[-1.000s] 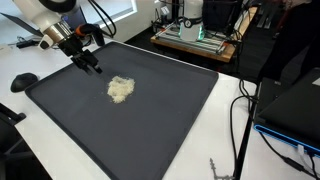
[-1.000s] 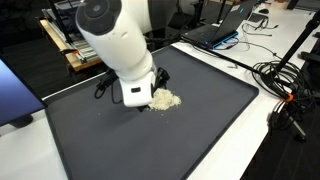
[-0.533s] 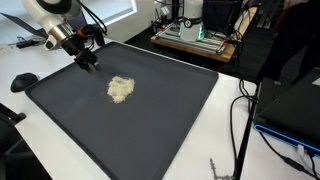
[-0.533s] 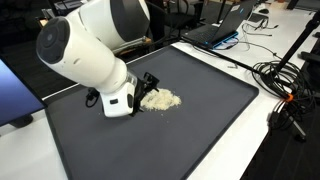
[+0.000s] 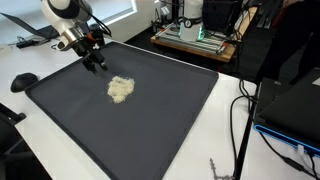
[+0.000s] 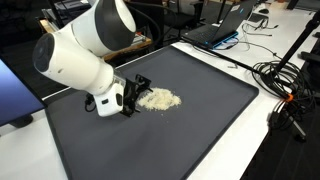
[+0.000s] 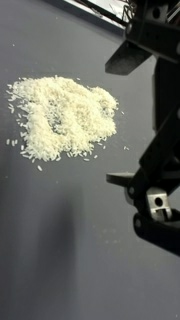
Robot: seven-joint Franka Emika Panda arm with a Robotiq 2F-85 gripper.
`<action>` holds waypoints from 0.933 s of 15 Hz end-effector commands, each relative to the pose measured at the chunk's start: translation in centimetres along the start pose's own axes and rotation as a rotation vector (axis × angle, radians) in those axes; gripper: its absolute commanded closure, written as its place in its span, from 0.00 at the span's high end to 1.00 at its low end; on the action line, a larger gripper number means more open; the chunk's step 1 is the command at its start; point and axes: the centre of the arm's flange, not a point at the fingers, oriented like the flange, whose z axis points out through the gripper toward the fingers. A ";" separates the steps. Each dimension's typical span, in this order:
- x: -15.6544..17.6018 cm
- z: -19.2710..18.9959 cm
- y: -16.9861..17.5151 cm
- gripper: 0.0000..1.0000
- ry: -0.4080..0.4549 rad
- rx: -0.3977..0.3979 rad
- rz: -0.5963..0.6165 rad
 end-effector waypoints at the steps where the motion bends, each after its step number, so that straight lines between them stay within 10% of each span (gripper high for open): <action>1: -4.5 -1.7 -2.5 1.00 0.069 -0.026 -0.030; 14: -11.2 -5.5 -9.4 1.00 0.105 -0.209 0.011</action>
